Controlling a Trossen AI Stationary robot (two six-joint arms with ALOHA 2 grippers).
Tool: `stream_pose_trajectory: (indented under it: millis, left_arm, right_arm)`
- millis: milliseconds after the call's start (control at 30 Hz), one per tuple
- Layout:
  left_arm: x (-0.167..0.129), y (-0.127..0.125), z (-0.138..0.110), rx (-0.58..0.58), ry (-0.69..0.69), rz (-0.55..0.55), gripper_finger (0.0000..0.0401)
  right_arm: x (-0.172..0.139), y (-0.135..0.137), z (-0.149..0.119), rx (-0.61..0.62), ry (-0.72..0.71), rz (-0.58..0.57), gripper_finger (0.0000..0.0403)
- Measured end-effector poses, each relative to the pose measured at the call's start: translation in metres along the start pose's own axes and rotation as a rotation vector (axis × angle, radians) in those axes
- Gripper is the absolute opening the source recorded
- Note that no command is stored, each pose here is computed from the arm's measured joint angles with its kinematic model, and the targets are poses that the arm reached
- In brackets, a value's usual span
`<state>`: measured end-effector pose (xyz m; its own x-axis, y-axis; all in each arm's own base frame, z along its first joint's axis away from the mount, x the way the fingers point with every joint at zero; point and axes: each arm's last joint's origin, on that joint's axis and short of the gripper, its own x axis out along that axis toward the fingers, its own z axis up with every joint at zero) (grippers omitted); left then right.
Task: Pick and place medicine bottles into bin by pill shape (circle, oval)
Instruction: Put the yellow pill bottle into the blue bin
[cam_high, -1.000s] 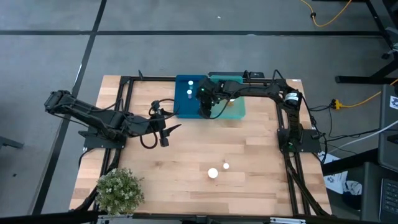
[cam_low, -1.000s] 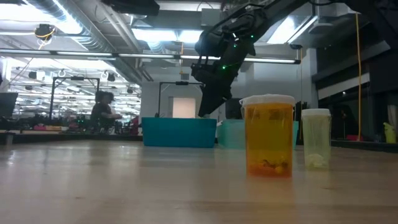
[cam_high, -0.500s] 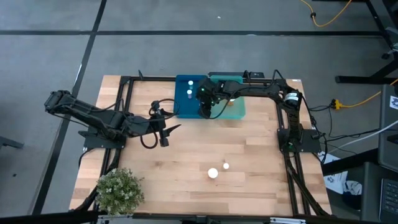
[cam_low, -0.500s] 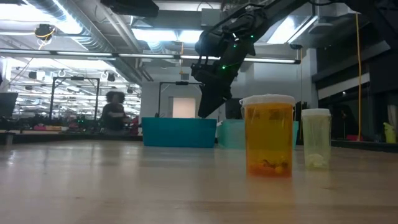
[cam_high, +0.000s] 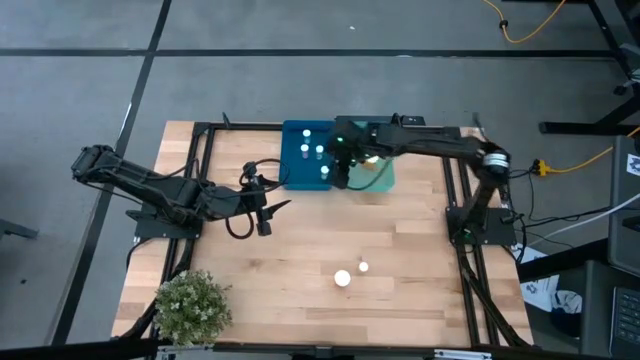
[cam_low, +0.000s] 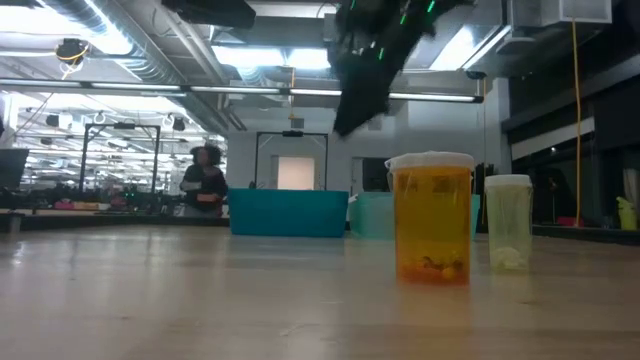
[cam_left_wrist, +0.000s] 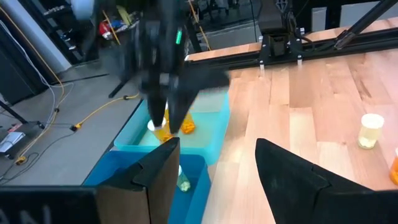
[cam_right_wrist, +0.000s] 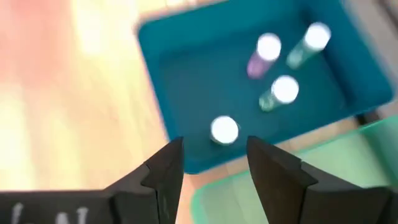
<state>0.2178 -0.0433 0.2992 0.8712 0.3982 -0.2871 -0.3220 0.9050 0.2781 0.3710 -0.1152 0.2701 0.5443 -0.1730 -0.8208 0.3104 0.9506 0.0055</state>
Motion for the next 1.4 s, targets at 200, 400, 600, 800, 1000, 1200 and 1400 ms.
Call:
stream_pose_trajectory:
  millis: [200, 400, 600, 800, 1000, 1200, 1400]
  left_arm:
    - [0.0, 0.0, 0.0, -0.001, 0.0, 0.0, 0.0202]
    - [0.0, 0.0, 0.0, -0.027, 0.0, -0.008, 0.0202]
    - [0.0, 0.0, 0.0, -0.027, -0.001, -0.009, 0.0202]
    - [0.0, 0.0, 0.0, -0.028, 0.0, -0.009, 0.0202]
    - [0.0, 0.0, 0.0, -0.03, -0.001, -0.009, 0.0202]
    - [0.0, 0.0, 0.0, -0.03, 0.0, -0.009, 0.0202]
    - [0.0, 0.0, 0.0, -0.052, 0.0, -0.009, 0.0202]
  right_arm:
    - [-0.08, 0.045, -0.007, -0.005, -0.094, -0.025, 0.0177]
    - [-0.133, 0.092, -0.042, -0.03, -0.021, 0.018, 0.0177]
    - [-0.156, 0.136, -0.085, -0.055, 0.172, 0.037, 0.0177]
    - [-0.16, 0.183, -0.112, -0.11, 0.14, -0.038, 0.0177]
    - [-0.154, 0.224, -0.139, -0.239, 0.163, -0.034, 0.0177]
    - [-0.135, 0.253, -0.154, -0.308, 0.194, -0.015, 0.0177]
    - [-0.116, 0.269, -0.159, -0.31, 0.215, 0.004, 0.0177]
